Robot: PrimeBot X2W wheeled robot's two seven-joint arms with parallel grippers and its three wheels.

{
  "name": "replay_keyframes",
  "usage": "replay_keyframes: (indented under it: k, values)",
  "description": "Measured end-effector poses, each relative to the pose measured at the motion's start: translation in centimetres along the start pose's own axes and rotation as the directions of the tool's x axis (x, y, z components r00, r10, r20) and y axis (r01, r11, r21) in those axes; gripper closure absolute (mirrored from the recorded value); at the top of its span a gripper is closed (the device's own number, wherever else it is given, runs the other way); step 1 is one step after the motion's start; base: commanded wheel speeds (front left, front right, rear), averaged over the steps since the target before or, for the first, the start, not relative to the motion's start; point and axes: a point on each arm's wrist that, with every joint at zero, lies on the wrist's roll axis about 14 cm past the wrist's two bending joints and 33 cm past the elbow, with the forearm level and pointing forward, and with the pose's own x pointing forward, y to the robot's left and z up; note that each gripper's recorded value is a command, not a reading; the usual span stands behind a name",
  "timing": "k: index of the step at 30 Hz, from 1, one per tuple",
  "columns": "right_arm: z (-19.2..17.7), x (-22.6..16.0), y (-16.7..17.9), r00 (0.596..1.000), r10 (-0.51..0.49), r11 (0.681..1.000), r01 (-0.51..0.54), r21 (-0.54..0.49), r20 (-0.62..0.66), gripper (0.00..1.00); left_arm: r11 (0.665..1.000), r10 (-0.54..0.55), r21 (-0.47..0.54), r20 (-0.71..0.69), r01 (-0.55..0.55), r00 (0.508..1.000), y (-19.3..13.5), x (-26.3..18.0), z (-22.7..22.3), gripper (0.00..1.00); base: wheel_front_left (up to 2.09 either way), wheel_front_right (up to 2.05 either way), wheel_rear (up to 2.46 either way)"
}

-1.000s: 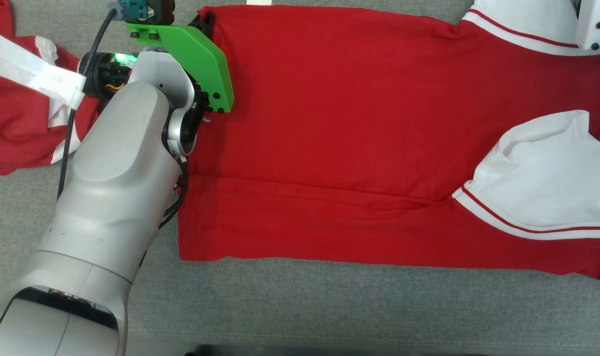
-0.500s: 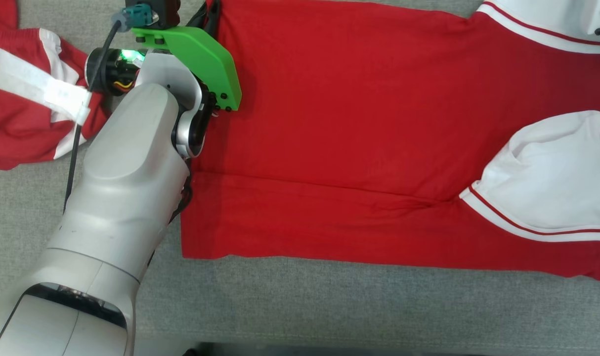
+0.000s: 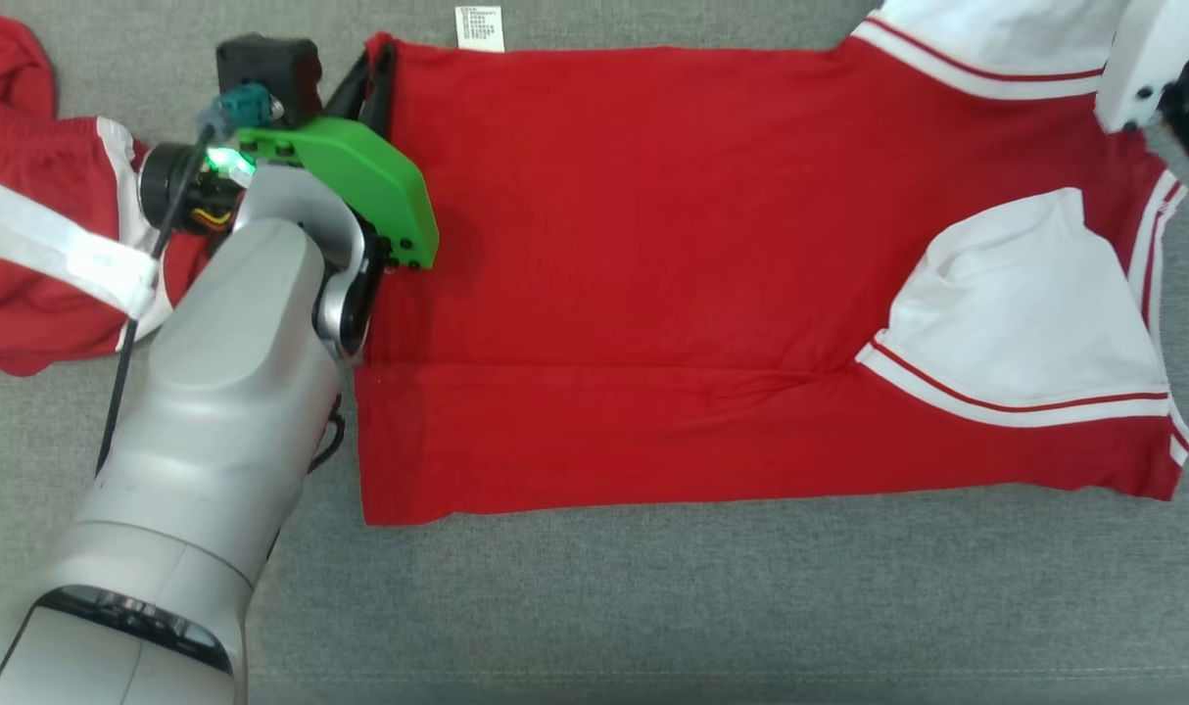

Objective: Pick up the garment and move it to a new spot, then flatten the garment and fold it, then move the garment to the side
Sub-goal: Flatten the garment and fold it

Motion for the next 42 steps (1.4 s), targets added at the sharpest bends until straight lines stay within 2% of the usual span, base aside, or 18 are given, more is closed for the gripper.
replay_keyframes:
  k: [10,16,23,33,34,35,36,37,42]
  values:
    - [-1.8,-5.6,1.7,0.998,0.065,0.993,-0.066,0.093,0.02,1.0,0.988,-0.111,0.115,0.073,0.102,0.991,-1.9,-3.7,0.1,1.0,0.0,0.0,0.0]
    - [-3.6,-9.8,3.1,0.994,0.11,0.983,-0.109,0.147,0.001,1.0,0.967,-0.175,0.209,0.125,0.146,0.977,-2.5,-6.3,1.1,1.0,0.0,0.0,0.0]
    - [-5.5,-14.1,2.7,0.996,0.088,0.981,-0.083,0.174,-0.017,1.0,0.963,-0.189,0.223,0.15,0.153,0.97,-2.7,-8.6,0.5,1.0,0.0,0.0,0.0]
    - [-6.9,-17.2,3.7,0.995,0.091,0.979,-0.081,0.187,-0.047,1.0,0.971,-0.172,0.19,0.145,0.143,0.974,-2.8,-10.0,-1.1,1.0,0.0,0.0,0.0]
    - [-7.2,-17.4,3.9,0.994,0.093,0.979,-0.081,0.187,-0.055,0.56,0.973,-0.166,0.187,0.146,0.137,0.975,-2.7,-10.0,-1.2,1.0,0.0,0.0,0.0]
    - [-7.6,-17.5,4.1,0.992,0.099,0.979,-0.083,0.186,-0.077,0.0,0.975,-0.156,0.181,0.148,0.129,0.977,-2.5,-10.1,-1.2,0.86,0.0,0.0,0.0]
    - [-8.0,-17.7,4.2,0.991,0.101,0.978,-0.082,0.189,-0.091,0.0,0.977,-0.149,0.174,0.147,0.123,0.978,-2.3,-10.1,-1.3,0.27,0.0,0.0,0.0]
    - [-8.4,-17.8,4.3,0.989,0.101,0.979,-0.08,0.188,-0.105,0.0,0.98,-0.137,0.163,0.147,0.113,0.98,-2.1,-10.1,-1.4,0.0,0.0,0.0,0.0]
    - [-8.1,-18.1,4.3,0.991,0.093,0.982,-0.075,0.176,-0.098,0.0,0.995,-0.075,0.081,0.183,0.061,0.98,-1.2,-10.8,-1.0,0.0,0.0,0.0,0.0]
